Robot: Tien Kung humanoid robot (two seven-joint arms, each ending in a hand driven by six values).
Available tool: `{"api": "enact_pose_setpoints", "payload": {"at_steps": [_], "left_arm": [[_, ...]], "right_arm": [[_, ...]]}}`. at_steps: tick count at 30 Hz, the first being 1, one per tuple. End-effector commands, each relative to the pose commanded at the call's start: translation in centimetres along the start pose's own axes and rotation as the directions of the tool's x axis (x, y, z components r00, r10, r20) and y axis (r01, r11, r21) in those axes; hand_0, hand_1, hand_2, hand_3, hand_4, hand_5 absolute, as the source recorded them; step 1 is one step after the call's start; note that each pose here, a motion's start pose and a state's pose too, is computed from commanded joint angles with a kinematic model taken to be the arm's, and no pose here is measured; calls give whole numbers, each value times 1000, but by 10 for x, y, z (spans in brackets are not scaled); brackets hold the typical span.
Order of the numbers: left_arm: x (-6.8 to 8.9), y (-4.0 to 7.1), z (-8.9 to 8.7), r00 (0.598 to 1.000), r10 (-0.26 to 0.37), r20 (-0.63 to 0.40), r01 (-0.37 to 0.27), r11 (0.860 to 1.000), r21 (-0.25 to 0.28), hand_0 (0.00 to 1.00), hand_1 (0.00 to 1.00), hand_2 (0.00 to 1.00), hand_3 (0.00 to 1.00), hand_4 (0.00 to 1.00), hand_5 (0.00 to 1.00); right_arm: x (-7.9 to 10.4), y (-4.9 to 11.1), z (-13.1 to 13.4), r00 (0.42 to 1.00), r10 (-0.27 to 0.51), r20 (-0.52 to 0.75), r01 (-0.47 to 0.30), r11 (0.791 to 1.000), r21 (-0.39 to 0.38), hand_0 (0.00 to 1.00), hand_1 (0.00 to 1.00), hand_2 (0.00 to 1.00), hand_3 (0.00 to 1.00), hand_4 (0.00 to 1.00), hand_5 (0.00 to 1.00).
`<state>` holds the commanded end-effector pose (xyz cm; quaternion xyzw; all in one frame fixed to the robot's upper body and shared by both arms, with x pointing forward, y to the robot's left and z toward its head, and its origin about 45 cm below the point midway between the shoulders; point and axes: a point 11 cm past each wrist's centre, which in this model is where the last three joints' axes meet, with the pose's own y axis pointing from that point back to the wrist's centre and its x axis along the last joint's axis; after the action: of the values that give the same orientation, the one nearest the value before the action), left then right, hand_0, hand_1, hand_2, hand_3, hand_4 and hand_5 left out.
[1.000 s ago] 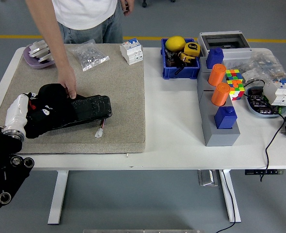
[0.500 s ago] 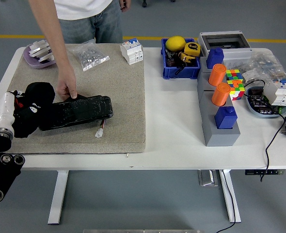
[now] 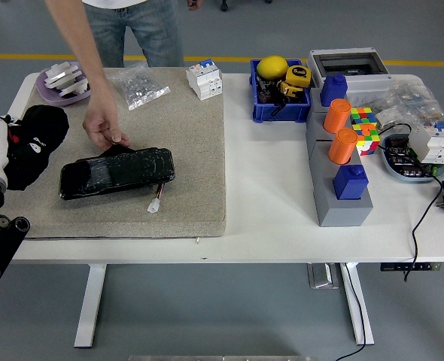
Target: Pick the rag up,wipe the panel,place it on the desk
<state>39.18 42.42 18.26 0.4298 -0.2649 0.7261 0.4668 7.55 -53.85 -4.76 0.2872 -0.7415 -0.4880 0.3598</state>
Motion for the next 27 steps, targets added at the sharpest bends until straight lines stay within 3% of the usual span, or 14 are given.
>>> {"api": "enact_pose_setpoints", "payload": {"at_steps": [6, 7, 12, 13, 18, 19, 24, 25, 27], "left_arm": [[0, -9, -6, 997, -15, 80, 15, 1000, -7, 230, 203, 544, 529, 165, 2], [-2, -10, -8, 995, -25, 92, 25, 1000, -2, 264, 326, 559, 552, 243, 2], [-9, -12, -18, 990, -80, 114, 76, 996, 39, 264, 326, 559, 552, 243, 2], [-11, -12, -19, 990, -88, 114, 83, 996, 44, 345, 473, 567, 565, 398, 2], [-17, -12, -23, 984, -135, 117, 127, 990, 67, 345, 473, 567, 565, 398, 2], [-17, -12, -23, 984, -139, 115, 131, 989, 70, 463, 594, 605, 563, 567, 2], [-19, -11, -20, 981, -159, 108, 153, 986, 61, 463, 594, 605, 563, 567, 2], [-19, -11, -19, 981, -160, 108, 154, 986, 60, 609, 731, 638, 573, 669, 2], [-19, -11, -18, 981, -161, 110, 155, 986, 56, 609, 731, 638, 573, 669, 2]], "right_arm": [[1, 0, 0, 1000, 2, 2, -2, 1000, -2, 744, 283, 650, 621, 998, 574], [1, 0, 0, 1000, 2, 2, -2, 1000, -1, 744, 282, 650, 621, 998, 576], [0, 0, -2, 1000, 3, 1, -3, 1000, 3, 744, 282, 650, 621, 998, 576], [0, 0, -2, 1000, 3, 1, -3, 1000, 3, 743, 282, 648, 620, 998, 576], [0, 0, -2, 1000, 4, -1, -4, 1000, 3, 743, 282, 648, 620, 998, 576], [1, 0, -2, 1000, 4, -1, -4, 1000, 3, 743, 282, 648, 620, 998, 577], [1, 1, -4, 1000, 7, -2, -7, 1000, 5, 743, 281, 648, 620, 998, 576], [1, 1, -4, 1000, 7, -3, -7, 1000, 6, 743, 281, 648, 620, 998, 576], [1, 1, -4, 1000, 7, -3, -7, 1000, 6, 743, 281, 648, 620, 998, 576]]}}
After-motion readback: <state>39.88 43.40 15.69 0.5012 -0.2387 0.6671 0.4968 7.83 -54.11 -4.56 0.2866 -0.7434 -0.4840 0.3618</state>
